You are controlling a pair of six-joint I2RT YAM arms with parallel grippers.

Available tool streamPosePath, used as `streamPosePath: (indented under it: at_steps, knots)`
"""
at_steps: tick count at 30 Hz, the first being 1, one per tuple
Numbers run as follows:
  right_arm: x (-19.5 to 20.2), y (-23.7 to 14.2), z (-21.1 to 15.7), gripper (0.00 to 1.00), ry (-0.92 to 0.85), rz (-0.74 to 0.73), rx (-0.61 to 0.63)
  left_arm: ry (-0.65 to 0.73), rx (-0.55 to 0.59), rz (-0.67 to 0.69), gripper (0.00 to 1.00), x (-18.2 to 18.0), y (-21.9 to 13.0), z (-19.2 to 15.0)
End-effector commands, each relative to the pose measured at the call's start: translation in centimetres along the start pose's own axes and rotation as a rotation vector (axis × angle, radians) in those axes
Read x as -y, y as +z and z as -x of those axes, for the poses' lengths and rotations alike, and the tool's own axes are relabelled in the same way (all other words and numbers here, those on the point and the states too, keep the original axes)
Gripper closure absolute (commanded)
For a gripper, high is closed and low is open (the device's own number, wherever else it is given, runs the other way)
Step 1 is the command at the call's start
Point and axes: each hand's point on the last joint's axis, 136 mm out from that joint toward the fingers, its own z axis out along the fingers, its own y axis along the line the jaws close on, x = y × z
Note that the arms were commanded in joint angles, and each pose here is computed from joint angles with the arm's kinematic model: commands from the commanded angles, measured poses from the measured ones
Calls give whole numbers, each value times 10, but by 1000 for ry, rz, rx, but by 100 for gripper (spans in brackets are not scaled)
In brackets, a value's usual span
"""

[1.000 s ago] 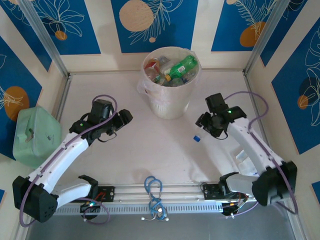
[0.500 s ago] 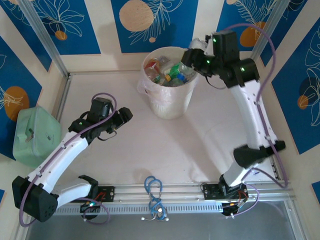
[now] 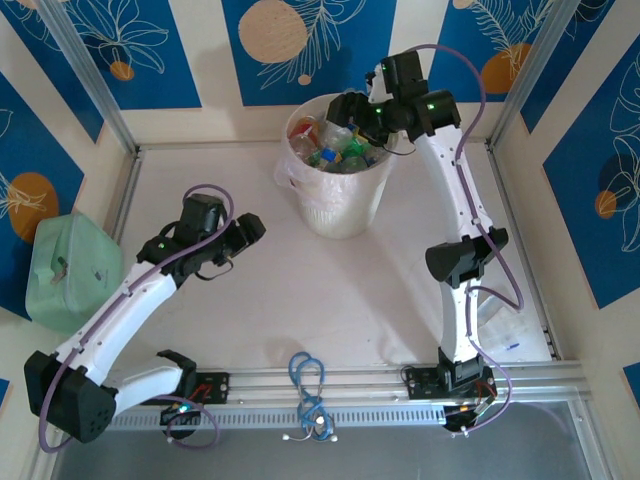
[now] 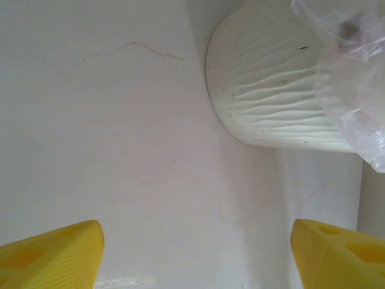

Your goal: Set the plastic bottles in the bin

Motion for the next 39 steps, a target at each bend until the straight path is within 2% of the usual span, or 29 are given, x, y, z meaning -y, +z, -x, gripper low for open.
streamPosePath:
  at_steps: [1, 14, 20, 26, 31, 34, 39]
  knots:
    - [-11, -10, -10, 18, -41, 21, -15, 10, 15, -3, 19, 5, -4, 6]
    - [-17, -29, -18, 17, -76, -34, 24, 6, 20, -12, 19, 4, -8, 4]
    - [-30, -65, -26, 17, -147, -71, 92, 34, 40, -7, 19, 7, -14, 10]
    - [-29, -105, -45, 18, -190, -121, 154, 137, 116, 0, 16, 22, -33, 33]
    - [-2, -142, -72, 19, -195, -179, 225, 245, 220, -31, 9, 45, -54, 59]
    - [27, -158, -96, 17, -188, -234, 266, 312, 292, 10, 4, 46, -63, 75]
    - [98, -168, -136, 8, -142, -390, 289, 473, 468, 132, 2, 34, -74, 103]
